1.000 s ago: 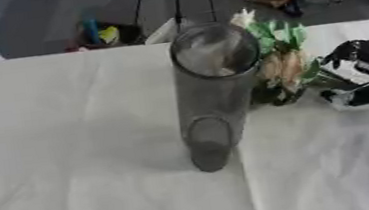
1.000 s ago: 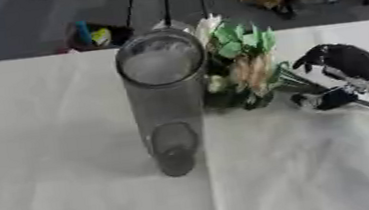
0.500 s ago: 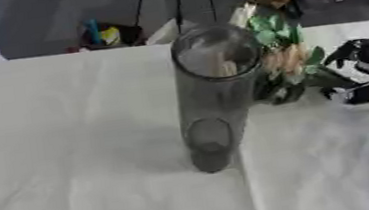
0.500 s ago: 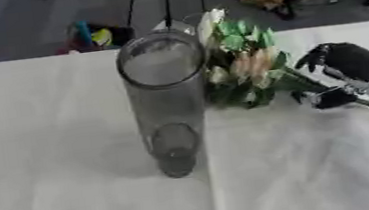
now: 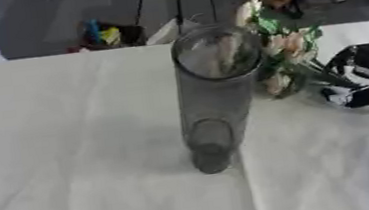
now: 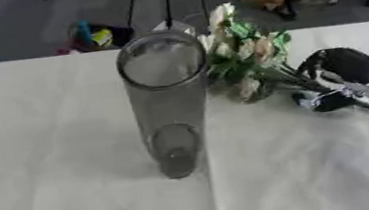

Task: Arrange flowers into the vase.

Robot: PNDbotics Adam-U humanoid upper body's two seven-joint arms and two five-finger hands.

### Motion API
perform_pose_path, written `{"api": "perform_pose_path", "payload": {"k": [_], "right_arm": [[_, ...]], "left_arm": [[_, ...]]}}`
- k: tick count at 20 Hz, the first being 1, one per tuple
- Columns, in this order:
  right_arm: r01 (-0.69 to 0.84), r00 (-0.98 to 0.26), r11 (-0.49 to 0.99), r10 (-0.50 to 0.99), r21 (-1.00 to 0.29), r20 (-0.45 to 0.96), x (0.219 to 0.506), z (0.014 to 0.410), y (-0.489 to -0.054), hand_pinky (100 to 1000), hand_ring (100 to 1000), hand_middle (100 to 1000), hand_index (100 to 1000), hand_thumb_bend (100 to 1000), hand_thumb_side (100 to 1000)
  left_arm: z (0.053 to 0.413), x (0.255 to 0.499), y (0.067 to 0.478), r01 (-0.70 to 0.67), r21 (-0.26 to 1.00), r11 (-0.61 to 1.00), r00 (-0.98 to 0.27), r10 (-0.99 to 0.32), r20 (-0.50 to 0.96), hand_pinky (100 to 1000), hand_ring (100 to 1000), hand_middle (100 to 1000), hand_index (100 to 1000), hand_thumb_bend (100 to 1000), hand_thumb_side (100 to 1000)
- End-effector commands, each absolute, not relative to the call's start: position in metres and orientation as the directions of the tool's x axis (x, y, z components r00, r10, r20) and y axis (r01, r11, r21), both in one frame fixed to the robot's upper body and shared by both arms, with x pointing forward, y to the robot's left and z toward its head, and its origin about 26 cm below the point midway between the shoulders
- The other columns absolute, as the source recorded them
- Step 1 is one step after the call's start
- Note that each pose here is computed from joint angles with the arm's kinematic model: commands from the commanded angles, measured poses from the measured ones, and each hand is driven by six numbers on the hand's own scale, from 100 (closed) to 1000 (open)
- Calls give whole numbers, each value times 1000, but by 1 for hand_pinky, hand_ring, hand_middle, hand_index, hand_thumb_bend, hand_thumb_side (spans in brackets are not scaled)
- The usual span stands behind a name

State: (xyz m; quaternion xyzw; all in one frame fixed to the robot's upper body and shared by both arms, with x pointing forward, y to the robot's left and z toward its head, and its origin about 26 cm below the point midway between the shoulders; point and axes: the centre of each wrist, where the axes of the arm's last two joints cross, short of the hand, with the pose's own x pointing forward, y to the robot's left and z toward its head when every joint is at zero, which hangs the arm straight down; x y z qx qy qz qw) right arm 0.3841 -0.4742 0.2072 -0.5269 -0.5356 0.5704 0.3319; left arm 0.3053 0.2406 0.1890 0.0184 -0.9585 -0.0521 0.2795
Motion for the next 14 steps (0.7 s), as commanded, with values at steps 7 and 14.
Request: {"api": "perform_pose_path", "payload": {"k": [7, 14], "right_arm": [[134, -211, -195, 952, -972, -220, 384, 222, -481, 606, 654, 449, 743, 167, 544], [102, -197, -158, 965, -982, -175, 384, 221, -479, 596, 618, 391, 726, 176, 554]], "left_arm": [[196, 303, 238, -4, 122, 993, -859, -65, 508, 571, 722, 757, 930, 100, 1000], [196, 303, 238, -6, 124, 992, -859, -68, 508, 572, 722, 755, 923, 100, 1000]]}}
